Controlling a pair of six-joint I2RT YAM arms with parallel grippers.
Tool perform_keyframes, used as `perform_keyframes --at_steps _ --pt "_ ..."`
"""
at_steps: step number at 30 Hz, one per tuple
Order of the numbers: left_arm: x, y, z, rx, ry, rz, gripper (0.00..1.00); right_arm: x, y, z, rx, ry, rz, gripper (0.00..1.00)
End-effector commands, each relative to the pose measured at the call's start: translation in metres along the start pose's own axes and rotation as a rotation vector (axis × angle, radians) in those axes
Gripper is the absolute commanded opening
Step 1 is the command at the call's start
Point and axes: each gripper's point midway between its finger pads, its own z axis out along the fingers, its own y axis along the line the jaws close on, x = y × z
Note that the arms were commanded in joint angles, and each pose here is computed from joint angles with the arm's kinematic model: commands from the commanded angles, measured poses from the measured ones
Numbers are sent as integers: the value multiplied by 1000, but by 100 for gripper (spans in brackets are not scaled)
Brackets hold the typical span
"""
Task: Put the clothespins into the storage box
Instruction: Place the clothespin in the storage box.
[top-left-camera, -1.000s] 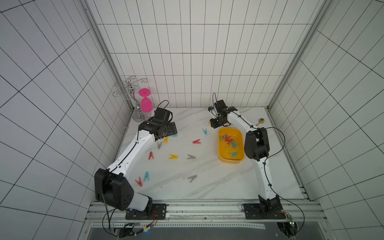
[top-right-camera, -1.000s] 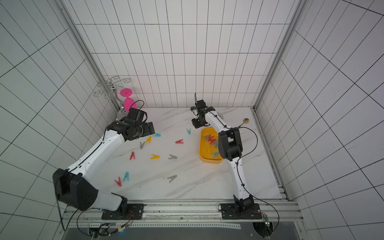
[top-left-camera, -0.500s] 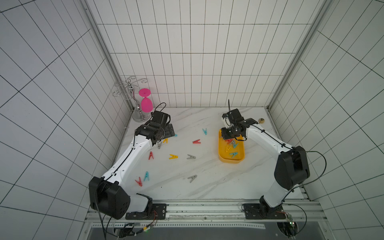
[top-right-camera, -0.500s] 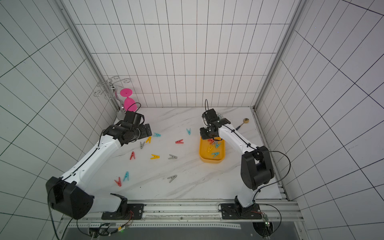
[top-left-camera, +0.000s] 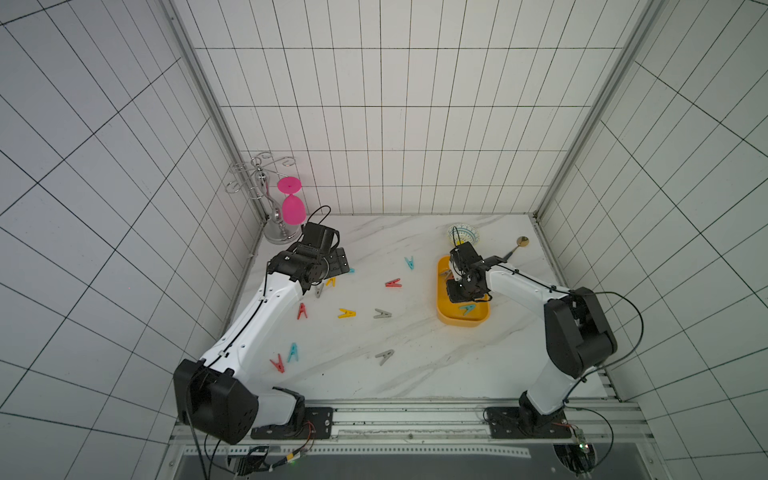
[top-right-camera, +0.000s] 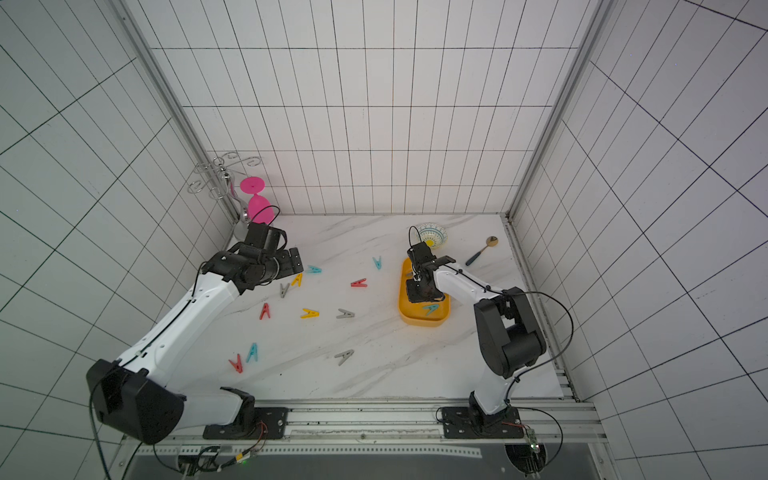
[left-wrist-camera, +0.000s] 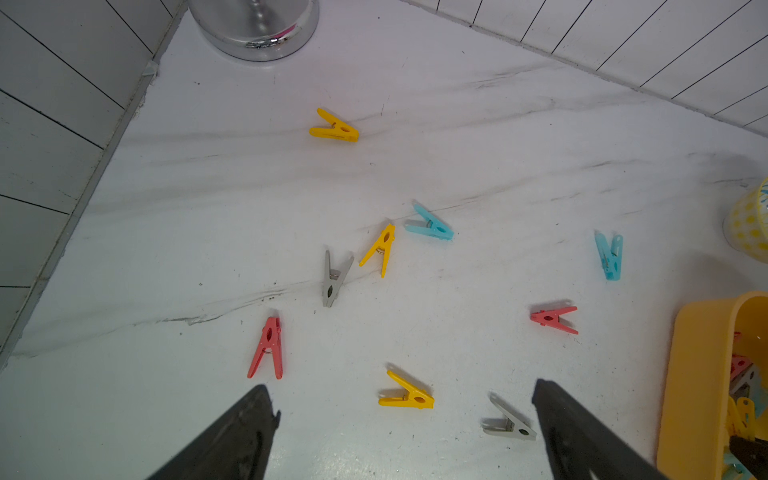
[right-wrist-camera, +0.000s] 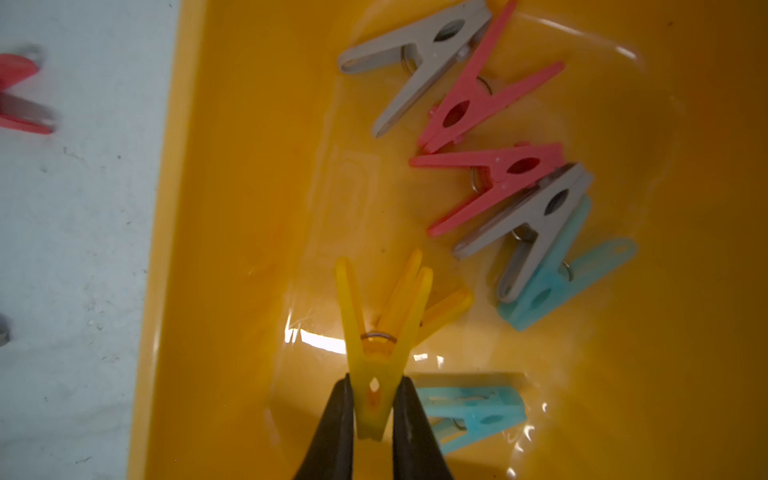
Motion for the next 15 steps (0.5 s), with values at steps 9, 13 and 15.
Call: perform_keyframes --at_steps 9,13,15 --pt "-3 0 3 -13 -5 15 98 -35 10 13 26 -58 32 16" --pt "-5 -1 4 -16 -8 15 98 -41 14 6 34 -79 24 17" --pt "-5 0 5 -19 -7 15 98 -43 17 8 28 -72 22 18"
